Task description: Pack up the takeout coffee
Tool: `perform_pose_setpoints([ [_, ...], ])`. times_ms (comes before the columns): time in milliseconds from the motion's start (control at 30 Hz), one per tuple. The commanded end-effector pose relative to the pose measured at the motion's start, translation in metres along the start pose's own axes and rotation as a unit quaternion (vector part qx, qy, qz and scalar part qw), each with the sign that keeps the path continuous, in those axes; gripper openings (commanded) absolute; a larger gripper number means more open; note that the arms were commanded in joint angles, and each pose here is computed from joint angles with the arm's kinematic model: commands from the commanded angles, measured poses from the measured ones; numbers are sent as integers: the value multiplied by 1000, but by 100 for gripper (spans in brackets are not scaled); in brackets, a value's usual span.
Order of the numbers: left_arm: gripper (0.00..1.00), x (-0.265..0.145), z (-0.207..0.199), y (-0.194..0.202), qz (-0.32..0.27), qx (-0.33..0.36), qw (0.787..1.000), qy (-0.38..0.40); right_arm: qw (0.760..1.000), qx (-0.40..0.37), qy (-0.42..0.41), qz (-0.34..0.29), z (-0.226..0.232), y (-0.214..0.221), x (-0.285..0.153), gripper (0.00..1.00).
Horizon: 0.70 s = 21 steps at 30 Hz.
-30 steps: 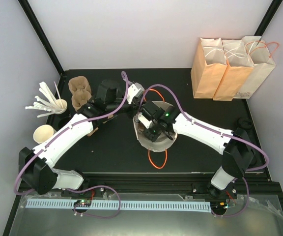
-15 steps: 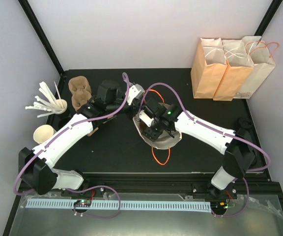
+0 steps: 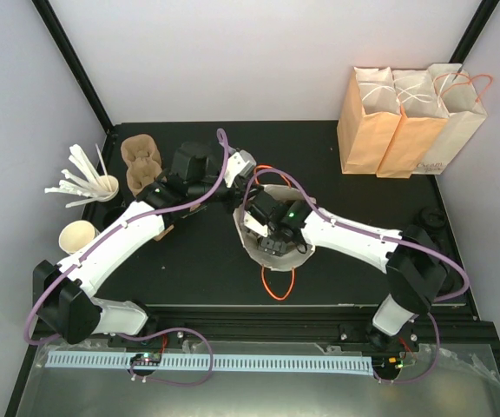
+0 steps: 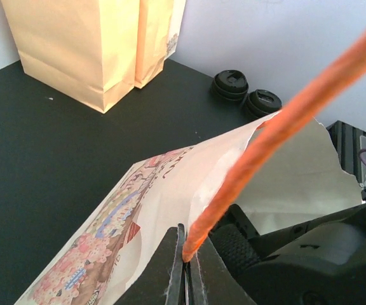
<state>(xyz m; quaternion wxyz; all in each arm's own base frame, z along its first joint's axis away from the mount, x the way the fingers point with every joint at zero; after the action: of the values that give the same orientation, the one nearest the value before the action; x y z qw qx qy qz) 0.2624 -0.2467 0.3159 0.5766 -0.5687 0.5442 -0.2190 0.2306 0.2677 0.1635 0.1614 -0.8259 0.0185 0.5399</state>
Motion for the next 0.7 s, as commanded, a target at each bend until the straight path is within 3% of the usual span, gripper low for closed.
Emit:
perform_pose_setpoints([
  [0, 2, 2, -9, -3, 3, 3, 1000, 31, 998, -51, 34, -2, -3, -12, 20, 77],
  [67, 2, 3, -9, -3, 3, 0, 999, 34, 997, -53, 47, -13, -1, -15, 28, 66],
  [167, 1, 4, -9, -2, 4, -4, 999, 35, 996, -50, 74, -25, -5, -20, 30, 36],
  [233, 2, 3, -9, -2, 5, -2, 999, 32, 994, -39, 87, -45, -10, -25, 22, 23],
  [433, 2, 4, -7, -3, 10, 5, 1000, 25, 984, -1, 89, -157, -19, -39, -26, 16],
  [667, 2, 5, -4, -4, 11, 11, 1000, 17, 970, 12, 3, -242, -9, -42, -70, 1],
])
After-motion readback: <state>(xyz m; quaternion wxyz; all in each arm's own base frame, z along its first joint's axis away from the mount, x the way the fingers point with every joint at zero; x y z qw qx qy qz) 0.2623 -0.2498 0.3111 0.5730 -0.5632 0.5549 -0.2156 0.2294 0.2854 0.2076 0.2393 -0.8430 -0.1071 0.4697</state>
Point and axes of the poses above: each gripper's point midway between its finger pads, its own x axis out along the fingers, its own z axis along the line the jaws close on, y = z × x, the point moved 6 cm from there along -x, back along the fingers, and after that the axes turned 2 degrees about -x, right-handed, at the moved point
